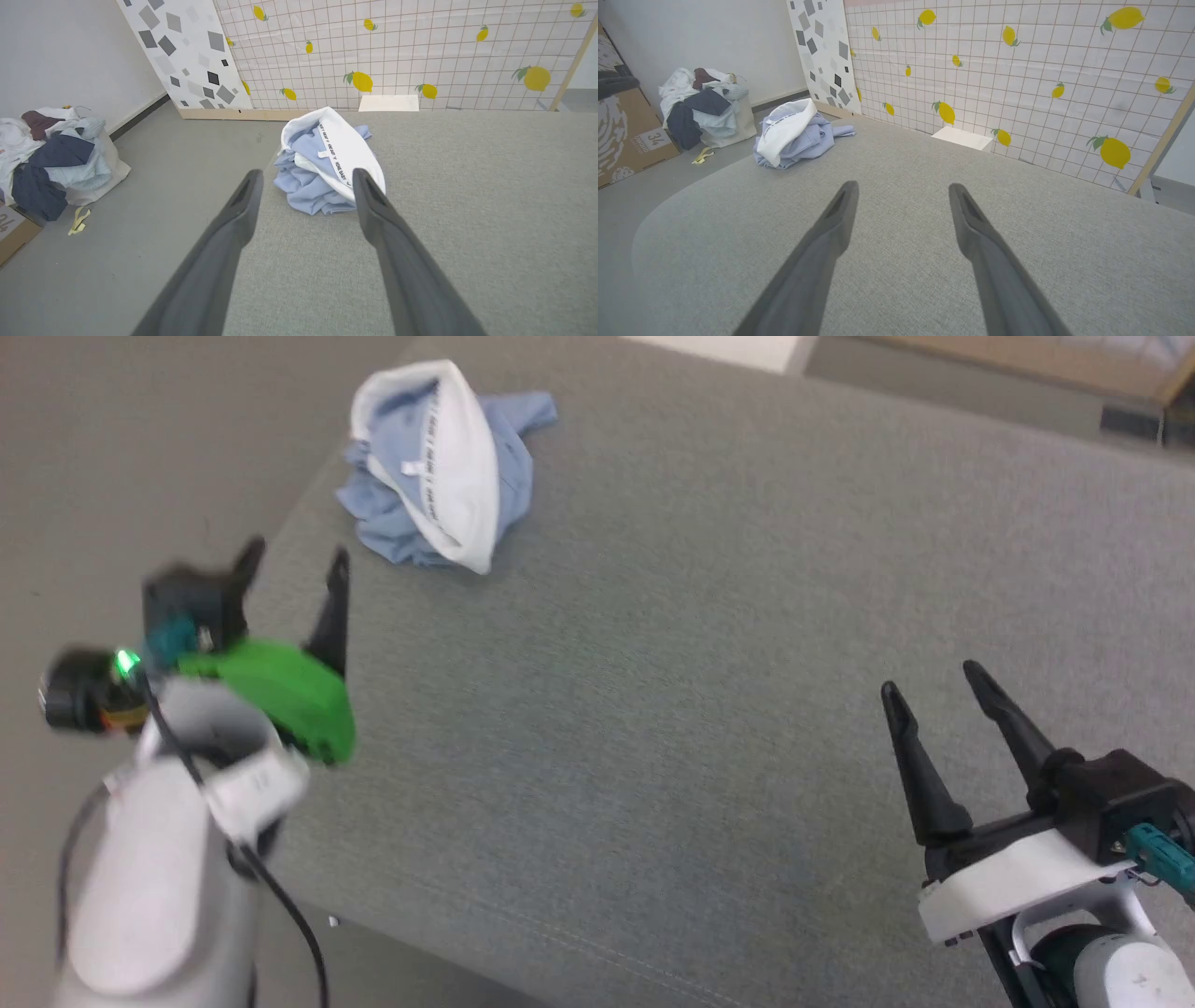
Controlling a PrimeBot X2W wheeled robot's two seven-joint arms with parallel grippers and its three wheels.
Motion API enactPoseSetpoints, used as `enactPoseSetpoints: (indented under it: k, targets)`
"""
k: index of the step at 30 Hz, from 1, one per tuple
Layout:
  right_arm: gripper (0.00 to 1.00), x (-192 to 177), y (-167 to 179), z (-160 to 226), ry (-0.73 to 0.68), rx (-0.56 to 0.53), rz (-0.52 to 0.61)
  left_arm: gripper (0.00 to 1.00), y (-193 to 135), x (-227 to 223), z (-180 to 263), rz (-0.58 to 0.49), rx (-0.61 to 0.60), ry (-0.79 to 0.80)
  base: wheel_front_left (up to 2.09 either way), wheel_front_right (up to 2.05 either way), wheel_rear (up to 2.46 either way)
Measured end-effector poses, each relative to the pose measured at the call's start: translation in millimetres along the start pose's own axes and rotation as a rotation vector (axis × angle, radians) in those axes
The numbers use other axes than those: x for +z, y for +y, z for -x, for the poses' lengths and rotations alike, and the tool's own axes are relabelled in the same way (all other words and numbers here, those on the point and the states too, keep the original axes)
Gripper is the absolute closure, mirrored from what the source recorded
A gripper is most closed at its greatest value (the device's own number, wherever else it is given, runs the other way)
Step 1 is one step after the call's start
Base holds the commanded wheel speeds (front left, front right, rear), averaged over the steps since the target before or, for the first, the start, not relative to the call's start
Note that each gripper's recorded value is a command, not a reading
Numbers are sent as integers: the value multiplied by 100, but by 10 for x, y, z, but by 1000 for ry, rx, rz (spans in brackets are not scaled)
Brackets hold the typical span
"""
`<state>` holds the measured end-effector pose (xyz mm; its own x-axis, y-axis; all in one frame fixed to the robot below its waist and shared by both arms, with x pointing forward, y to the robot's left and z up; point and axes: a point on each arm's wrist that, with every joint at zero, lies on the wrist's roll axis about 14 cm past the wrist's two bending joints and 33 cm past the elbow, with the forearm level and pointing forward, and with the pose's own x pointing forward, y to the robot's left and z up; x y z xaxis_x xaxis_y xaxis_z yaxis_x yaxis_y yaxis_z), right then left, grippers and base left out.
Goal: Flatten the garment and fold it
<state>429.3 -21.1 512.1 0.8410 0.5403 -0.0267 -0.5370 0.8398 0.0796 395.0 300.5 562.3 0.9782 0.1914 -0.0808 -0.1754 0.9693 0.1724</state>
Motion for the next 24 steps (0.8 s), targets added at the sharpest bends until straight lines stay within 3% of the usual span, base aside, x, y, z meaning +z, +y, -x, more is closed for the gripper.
enactPoseSetpoints:
  k: [6, 12, 16, 18, 24]
  targets:
    - [0, -246, -253, -26, 48, -56, -5, 0, -91, -83, -731, -64, -93, 174, 0, 0, 0]
    - [0, -531, -476, 12, 107, -116, -19, 0, -297, -479, -1217, -67, -170, 413, 0, 0, 0]
    - [0, -686, -600, 39, 138, -150, -29, 0, -484, -802, -1389, -56, -225, 571, 0, 0, 0]
    - [0, -837, -701, 83, 173, -182, -34, 0, -591, -1149, -1434, -60, -268, 728, 0, 0, 0]
    - [0, -1011, -799, 142, 209, -219, -44, 0, -441, -1595, -1424, -125, -239, 892, 0, 0, 0]
